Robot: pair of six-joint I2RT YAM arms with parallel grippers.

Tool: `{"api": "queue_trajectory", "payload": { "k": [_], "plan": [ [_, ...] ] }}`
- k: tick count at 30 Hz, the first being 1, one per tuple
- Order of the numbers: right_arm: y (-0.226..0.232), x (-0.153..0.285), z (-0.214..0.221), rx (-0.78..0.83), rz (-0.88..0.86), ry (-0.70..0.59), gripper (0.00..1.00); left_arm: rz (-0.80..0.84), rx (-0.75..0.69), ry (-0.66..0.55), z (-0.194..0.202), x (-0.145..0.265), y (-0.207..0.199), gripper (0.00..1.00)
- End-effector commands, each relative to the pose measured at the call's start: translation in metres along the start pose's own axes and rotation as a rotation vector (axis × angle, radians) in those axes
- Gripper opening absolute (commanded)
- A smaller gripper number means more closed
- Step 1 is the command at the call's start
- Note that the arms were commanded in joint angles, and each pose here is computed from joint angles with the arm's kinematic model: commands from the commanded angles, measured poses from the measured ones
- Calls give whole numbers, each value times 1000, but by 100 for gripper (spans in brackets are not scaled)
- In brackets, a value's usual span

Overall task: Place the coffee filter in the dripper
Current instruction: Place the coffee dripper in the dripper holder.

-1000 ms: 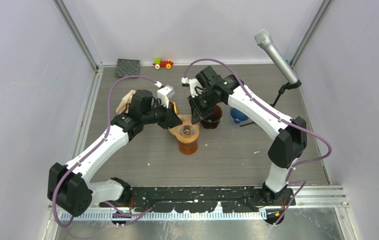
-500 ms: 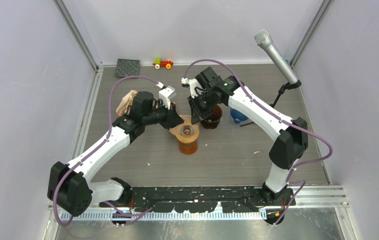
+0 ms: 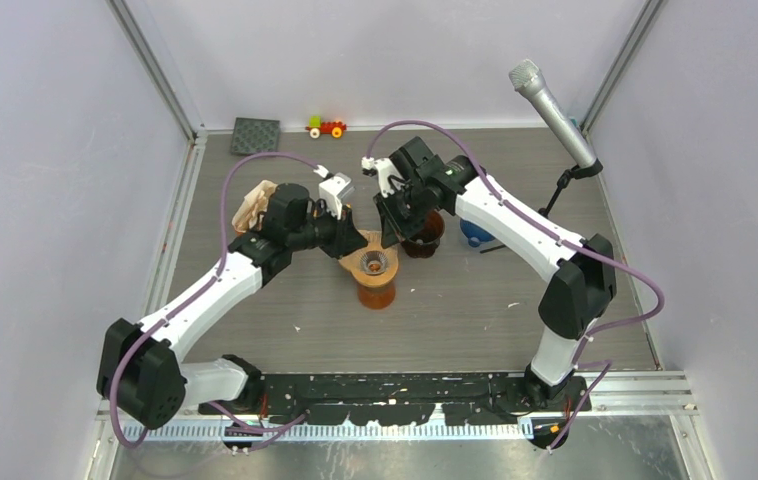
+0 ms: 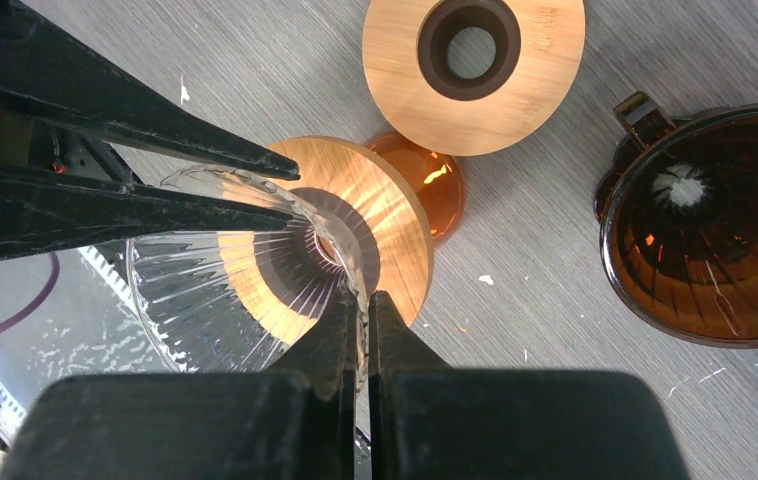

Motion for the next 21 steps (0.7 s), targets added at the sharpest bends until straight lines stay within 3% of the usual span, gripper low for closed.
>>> {"api": "queue_trajectory", "payload": {
  "k": [1,7,16,21],
  "plan": [
    [-3,-53,23,70,-3,140,1,-90,70,335,74,-7,26,0],
    [1,-35,10,91,-1,89,2,-86,50,297,55,-3,16,0],
    [2,-1,-9,87,-43,-11,22,-89,24,245,30,4,5,0],
    [-1,15,-18,66,-70,-68,28,-84,9,218,17,7,-1,5]
  ]
}}
Point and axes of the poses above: each gripper's point midway between its finger pads, its own x axis back along the fingers, its own y axis along the line the jaws close on, z = x × y, the point moved 9 cm from there along x, back along the fingers, and after that the axes turned 15 degrees about x, right-handed, at the moved point
